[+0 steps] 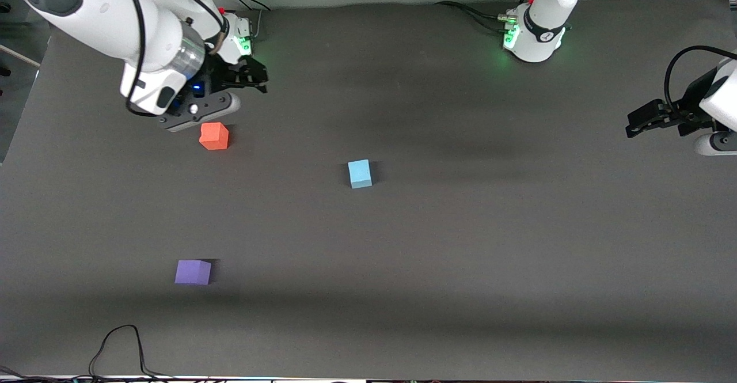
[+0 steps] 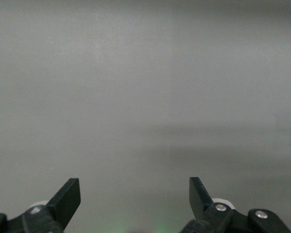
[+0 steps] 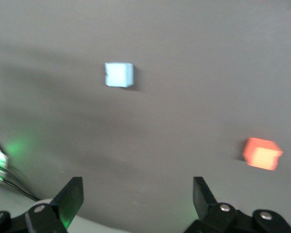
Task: Place blue block between orange and purple blocks
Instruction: 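Move the right gripper over the blue block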
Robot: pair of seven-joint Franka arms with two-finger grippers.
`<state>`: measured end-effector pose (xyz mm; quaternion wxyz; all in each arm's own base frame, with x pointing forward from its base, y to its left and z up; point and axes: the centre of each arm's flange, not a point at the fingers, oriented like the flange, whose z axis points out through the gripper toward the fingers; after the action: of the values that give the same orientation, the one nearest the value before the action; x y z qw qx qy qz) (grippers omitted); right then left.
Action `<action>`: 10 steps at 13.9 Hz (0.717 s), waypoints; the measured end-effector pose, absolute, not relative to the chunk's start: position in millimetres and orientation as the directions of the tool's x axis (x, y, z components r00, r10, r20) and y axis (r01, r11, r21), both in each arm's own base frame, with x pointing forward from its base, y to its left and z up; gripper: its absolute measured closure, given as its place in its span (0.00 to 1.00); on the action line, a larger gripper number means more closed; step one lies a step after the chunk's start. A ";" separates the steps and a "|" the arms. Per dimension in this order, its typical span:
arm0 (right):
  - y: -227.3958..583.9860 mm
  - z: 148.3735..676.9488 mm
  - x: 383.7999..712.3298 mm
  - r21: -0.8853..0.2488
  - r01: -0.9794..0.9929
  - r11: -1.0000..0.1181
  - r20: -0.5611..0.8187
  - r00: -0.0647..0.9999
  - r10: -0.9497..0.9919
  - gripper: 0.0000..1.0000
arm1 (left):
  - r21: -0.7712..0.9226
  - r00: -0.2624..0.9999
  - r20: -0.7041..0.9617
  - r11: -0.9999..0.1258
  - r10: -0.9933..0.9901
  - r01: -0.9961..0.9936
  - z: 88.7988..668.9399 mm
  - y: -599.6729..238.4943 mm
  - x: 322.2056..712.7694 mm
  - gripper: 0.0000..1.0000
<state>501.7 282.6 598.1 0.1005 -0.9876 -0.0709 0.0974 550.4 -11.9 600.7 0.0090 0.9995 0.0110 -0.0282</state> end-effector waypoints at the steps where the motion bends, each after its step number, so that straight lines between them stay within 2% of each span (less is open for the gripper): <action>1: 303.6 592.1 499.6 -0.213 0.092 -0.973 -0.167 0.977 0.129 0.00 | 0.017 0.998 -0.056 -1.000 0.020 0.021 600.7 -11.9 550.4 0.00; 5: 397.4 529.7 486.7 -0.152 0.057 -0.987 -0.155 0.985 0.080 0.00 | 0.018 0.998 -0.056 -1.000 0.019 0.020 600.8 -11.7 550.4 0.00; 10: 440.9 448.2 492.7 -0.082 0.072 -0.994 -0.156 0.984 0.084 0.00 | 0.017 0.998 -0.056 -1.000 0.016 0.017 601.0 -12.8 550.4 0.00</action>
<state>492.7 440.9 448.2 0.0379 -0.9953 -0.0393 0.0797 550.4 -12.8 601.0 0.0090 0.9995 0.0084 -0.0279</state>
